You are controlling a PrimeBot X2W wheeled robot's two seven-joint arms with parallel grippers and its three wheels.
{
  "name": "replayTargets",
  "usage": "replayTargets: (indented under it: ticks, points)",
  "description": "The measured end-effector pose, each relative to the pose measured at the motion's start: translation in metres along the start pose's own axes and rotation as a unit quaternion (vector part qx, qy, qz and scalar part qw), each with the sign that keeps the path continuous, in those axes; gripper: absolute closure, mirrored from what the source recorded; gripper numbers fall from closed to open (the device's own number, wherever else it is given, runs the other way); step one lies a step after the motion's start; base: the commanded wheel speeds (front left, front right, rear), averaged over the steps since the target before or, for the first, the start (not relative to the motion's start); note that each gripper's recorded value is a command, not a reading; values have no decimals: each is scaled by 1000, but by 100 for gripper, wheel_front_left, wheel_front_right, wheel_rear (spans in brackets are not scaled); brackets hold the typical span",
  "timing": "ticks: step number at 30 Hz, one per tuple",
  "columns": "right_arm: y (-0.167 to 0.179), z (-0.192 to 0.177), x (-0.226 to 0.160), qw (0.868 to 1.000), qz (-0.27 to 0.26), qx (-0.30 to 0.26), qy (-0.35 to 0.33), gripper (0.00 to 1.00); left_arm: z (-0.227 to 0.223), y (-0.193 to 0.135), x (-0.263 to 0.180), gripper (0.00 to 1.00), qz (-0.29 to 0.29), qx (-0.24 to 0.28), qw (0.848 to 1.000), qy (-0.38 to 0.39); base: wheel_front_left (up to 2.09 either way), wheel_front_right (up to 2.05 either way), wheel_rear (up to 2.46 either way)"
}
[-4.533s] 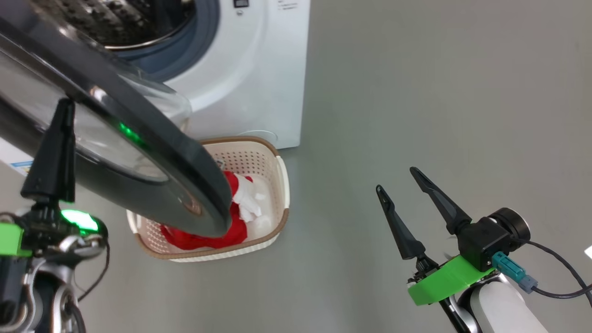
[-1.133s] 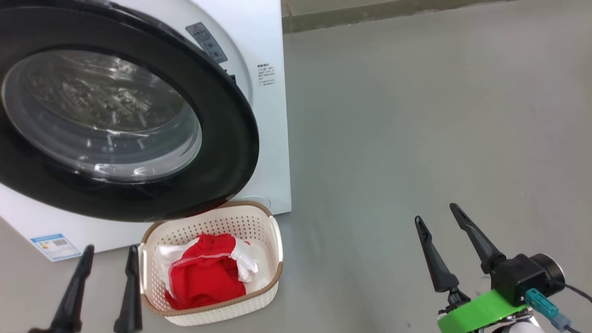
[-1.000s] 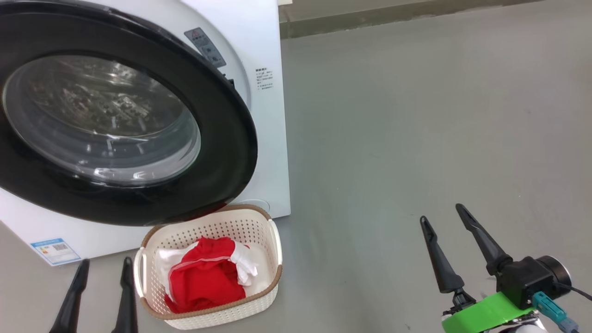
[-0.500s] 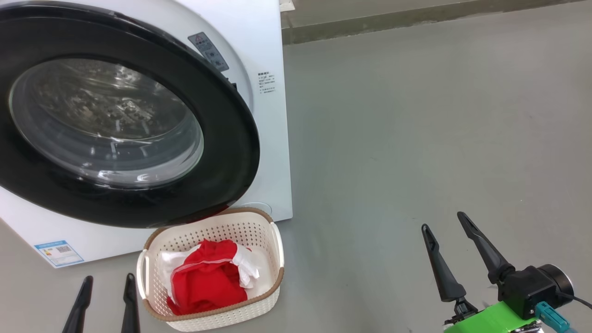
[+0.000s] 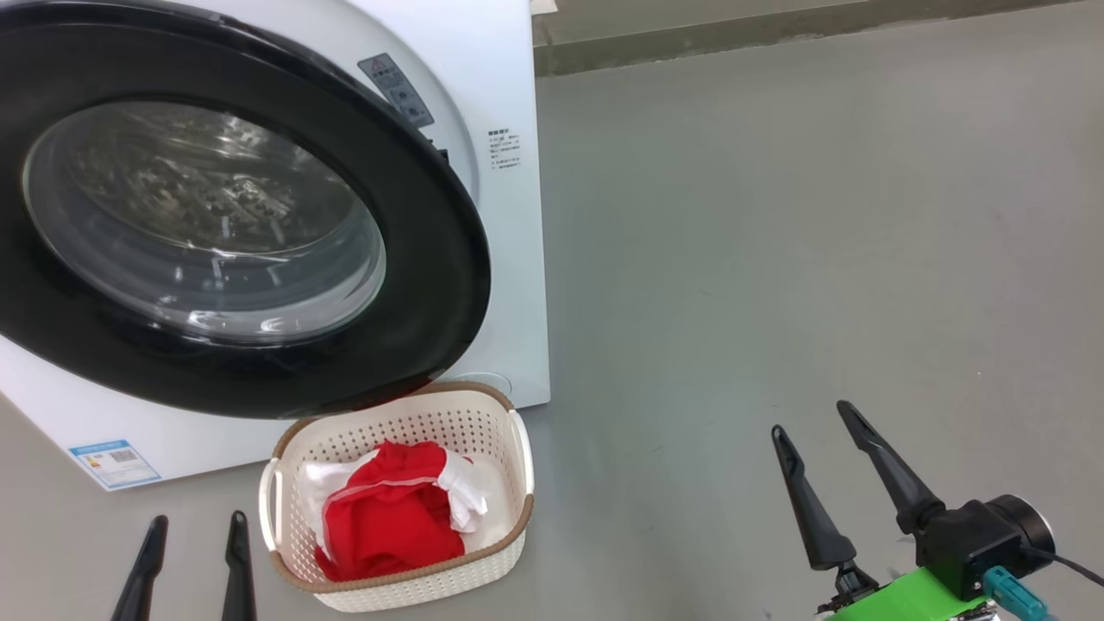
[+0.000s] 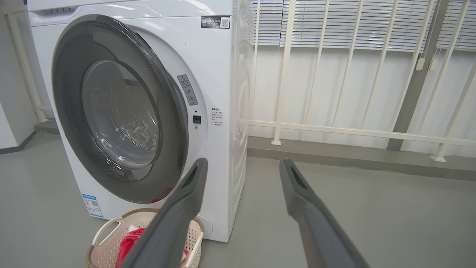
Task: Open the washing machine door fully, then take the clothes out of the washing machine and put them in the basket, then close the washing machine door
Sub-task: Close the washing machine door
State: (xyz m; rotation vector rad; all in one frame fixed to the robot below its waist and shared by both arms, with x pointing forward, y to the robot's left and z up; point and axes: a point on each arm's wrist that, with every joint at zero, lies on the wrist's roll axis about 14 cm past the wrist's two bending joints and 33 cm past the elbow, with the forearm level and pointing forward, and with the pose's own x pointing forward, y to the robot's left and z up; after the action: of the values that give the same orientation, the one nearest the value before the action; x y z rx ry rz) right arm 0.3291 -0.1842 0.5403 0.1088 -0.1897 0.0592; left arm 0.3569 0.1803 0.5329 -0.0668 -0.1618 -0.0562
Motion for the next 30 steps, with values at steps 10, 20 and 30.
replayTargets:
  ticks: [10, 20, 30]
  points:
    - [26, -15, 15, 998, 56, -6, 23, 100, -7, -4, -3, 0, -5, -5, 1000, 11, 0, 0, 0]
    - [85, -30, 62, 987, 155, 14, 45, 100, -5, 5, 0, 0, 8, -7, 1000, 6, 0, 0, 0]
    - [131, -33, 121, 970, 237, 14, 51, 100, -4, 2, 20, 0, 2, -9, 1000, -3, 0, 0, 0]
